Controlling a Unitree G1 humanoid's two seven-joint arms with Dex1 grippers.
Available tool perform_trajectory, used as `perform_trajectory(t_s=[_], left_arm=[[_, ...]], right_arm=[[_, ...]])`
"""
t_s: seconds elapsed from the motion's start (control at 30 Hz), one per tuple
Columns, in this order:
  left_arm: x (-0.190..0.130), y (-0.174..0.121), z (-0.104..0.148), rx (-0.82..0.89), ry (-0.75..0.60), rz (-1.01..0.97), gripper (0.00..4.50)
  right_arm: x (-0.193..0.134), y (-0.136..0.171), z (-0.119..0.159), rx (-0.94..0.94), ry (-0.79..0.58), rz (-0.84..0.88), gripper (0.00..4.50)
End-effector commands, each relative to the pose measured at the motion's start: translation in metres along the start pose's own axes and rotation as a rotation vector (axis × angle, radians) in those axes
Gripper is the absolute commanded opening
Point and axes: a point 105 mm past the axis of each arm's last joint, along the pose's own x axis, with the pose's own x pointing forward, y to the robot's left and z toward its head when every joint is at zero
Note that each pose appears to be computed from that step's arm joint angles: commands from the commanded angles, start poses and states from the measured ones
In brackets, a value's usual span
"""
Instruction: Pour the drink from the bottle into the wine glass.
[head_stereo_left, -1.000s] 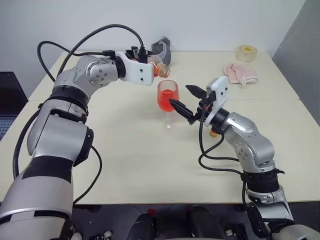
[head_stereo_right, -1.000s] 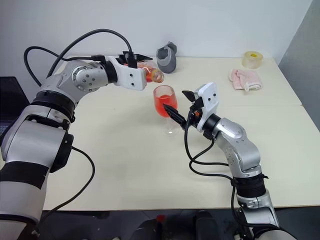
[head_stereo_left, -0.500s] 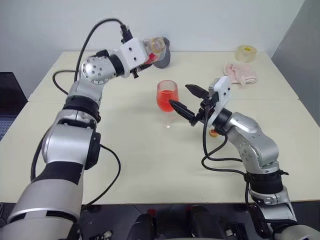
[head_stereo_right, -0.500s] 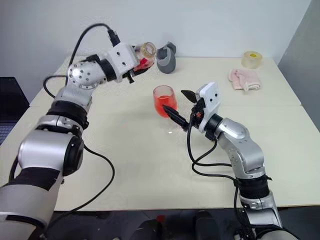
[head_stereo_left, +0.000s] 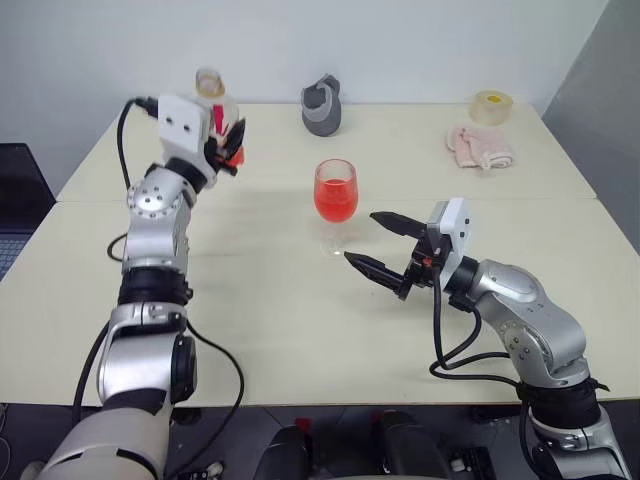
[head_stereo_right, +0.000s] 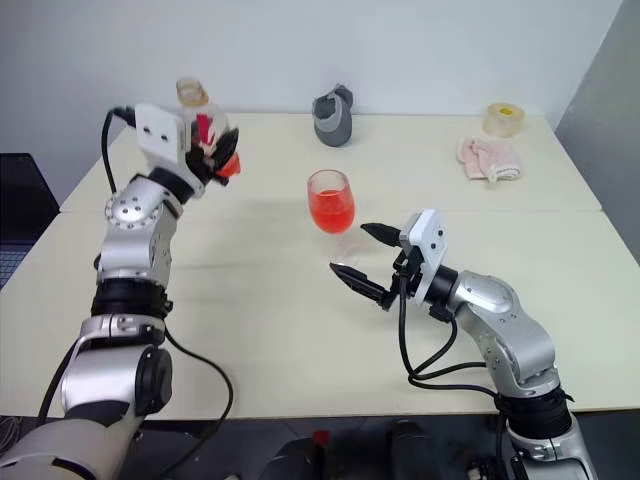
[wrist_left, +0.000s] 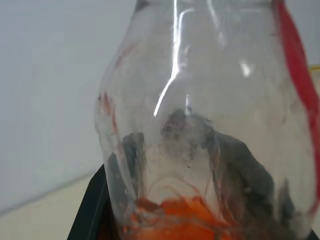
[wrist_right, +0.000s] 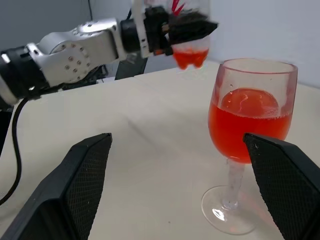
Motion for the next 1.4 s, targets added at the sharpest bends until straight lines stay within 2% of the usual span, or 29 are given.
perform_trajectory(t_s=[0.03,0.27,0.37,0.53,0.9,1.0,1.4], left_arm=[[-0.013,0.006,0.013,-0.075,-0.06,0.071,1.81],[-0.044,-0.013,-0.026,-0.166,0.002,0.058,1.81],[-0.057,-0.021,-0.051,-0.264,0.046,0.049,1.81],[-0.06,-0.022,-0.071,-0.388,0.062,0.077,1.81],[-0.044,-0.026,-0.08,-0.336,0.058,0.053,1.81],[-0.043,-0.028,-0.082,-0.277,0.073,0.028,1.81],[-0.046,-0.026,-0.093,-0.248,0.109,0.021,1.81]], right_arm=[[-0.003,0.003,0.011,-0.053,-0.04,-0.025,4.5],[-0.005,0.005,0.005,-0.074,-0.024,-0.056,4.5],[-0.006,0.006,0.004,-0.078,-0.02,-0.061,4.5],[-0.006,0.009,0.004,-0.075,-0.022,-0.048,4.5],[-0.007,0.019,-0.004,-0.098,-0.017,0.045,4.5],[-0.007,0.016,-0.01,-0.089,-0.006,0.025,4.5],[-0.003,0.007,-0.01,-0.111,0.0,-0.016,4.5]])
